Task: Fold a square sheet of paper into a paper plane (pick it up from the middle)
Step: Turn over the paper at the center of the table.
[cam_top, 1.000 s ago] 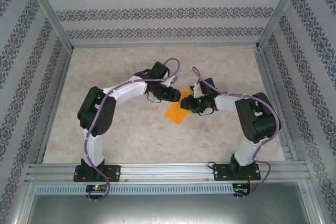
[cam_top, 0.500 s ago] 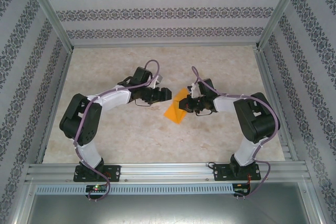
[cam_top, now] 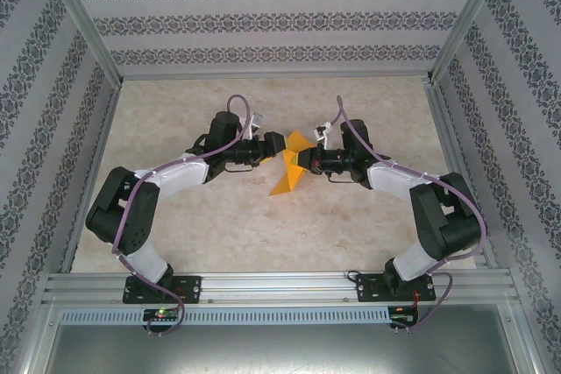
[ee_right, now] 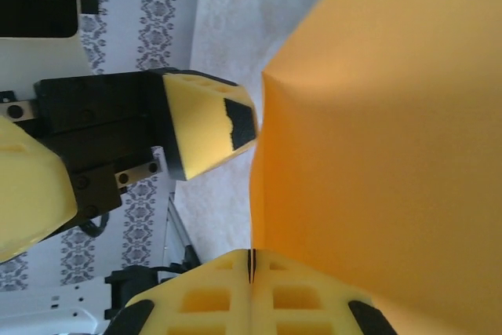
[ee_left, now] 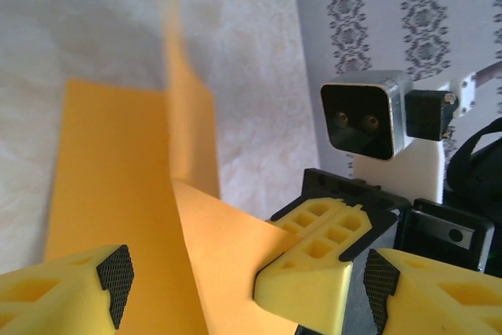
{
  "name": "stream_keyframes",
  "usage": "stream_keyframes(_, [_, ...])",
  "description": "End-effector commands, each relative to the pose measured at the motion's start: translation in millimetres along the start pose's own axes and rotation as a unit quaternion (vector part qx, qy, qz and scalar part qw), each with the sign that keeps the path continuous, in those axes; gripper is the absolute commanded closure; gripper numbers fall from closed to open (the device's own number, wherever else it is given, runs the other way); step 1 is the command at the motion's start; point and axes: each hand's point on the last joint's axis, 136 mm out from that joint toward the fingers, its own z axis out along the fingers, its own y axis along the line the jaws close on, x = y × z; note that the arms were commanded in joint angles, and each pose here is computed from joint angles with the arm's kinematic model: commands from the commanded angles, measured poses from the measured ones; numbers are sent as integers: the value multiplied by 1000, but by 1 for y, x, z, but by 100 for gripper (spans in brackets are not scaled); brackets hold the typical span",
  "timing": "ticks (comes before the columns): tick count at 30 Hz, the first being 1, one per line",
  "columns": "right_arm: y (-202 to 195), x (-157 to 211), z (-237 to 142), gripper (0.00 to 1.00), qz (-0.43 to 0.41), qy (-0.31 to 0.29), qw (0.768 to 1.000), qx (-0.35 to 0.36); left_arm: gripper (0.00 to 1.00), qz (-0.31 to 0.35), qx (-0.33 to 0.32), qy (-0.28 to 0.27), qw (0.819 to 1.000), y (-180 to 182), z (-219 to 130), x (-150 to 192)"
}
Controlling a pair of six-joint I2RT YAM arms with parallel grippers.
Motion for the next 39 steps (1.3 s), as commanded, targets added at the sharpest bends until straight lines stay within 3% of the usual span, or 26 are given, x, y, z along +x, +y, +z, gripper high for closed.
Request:
stream_keyframes(1, [36,-15,-10,100,-25,-15,998,-54,20,10,66,-20,998,-32,-7,-14])
stream_keyframes(13, [48,-20,-16,100,-27,-24,997,-72,21,-18,98,4,995,-46,-1,-10])
stream_keyframes(29, [33,-20,-14,100,0,-29,998,-63,35,-16,117,32,993,-65,-3,-6])
stream_keyframes(39, [31,-19,-16,100,6,-31,998,-60,44,-17,86,57,995,-49,2,4])
